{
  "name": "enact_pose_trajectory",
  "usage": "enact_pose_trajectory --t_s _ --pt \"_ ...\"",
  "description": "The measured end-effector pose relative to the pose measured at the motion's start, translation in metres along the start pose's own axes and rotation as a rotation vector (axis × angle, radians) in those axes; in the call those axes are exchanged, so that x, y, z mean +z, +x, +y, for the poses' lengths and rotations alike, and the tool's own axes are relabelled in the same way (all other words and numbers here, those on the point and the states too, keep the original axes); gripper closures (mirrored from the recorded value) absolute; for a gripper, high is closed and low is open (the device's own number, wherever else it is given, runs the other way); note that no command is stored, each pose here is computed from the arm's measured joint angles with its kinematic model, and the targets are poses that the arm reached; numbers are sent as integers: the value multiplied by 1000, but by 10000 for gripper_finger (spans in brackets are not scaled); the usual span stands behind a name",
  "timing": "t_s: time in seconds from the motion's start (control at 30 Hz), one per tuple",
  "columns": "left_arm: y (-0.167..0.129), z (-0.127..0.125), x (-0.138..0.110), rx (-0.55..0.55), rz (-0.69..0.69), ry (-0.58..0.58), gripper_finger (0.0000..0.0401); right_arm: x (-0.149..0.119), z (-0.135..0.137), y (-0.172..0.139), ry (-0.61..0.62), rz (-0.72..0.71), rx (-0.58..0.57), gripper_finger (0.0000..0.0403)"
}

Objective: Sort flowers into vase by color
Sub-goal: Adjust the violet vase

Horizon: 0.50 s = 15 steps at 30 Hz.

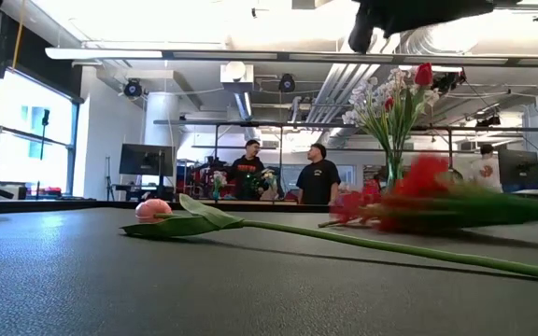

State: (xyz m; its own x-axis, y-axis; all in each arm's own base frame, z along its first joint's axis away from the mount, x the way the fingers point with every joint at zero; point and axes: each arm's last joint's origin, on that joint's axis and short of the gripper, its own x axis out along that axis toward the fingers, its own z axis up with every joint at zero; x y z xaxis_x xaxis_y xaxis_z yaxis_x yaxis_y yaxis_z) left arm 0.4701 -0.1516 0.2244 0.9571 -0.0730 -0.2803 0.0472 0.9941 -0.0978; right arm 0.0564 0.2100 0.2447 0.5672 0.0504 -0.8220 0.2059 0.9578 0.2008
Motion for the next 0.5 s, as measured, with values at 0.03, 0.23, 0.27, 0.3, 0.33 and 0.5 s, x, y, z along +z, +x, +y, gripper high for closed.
enact_pose_trajectory --t_s 0.03,0.23,0.27,0.3,0.33,0.5 --pt "0 0 -1 3 16 -10 179 0 2 5 32 4 -15 373" --pt "-15 1 0 63 159 -63 179 28 6 30 316 -141 -71 328" --pt "-20 1 2 79 178 -61 180 35 4 33 355 -158 -91 310" --pt "-25 2 5 98 207 -54 182 42 0 37 399 -162 -121 292" --pt "-31 2 7 108 234 -46 186 50 -5 42 437 -147 -164 274" --pt "-54 4 23 131 290 -22 210 88 -25 68 508 22 -284 196"
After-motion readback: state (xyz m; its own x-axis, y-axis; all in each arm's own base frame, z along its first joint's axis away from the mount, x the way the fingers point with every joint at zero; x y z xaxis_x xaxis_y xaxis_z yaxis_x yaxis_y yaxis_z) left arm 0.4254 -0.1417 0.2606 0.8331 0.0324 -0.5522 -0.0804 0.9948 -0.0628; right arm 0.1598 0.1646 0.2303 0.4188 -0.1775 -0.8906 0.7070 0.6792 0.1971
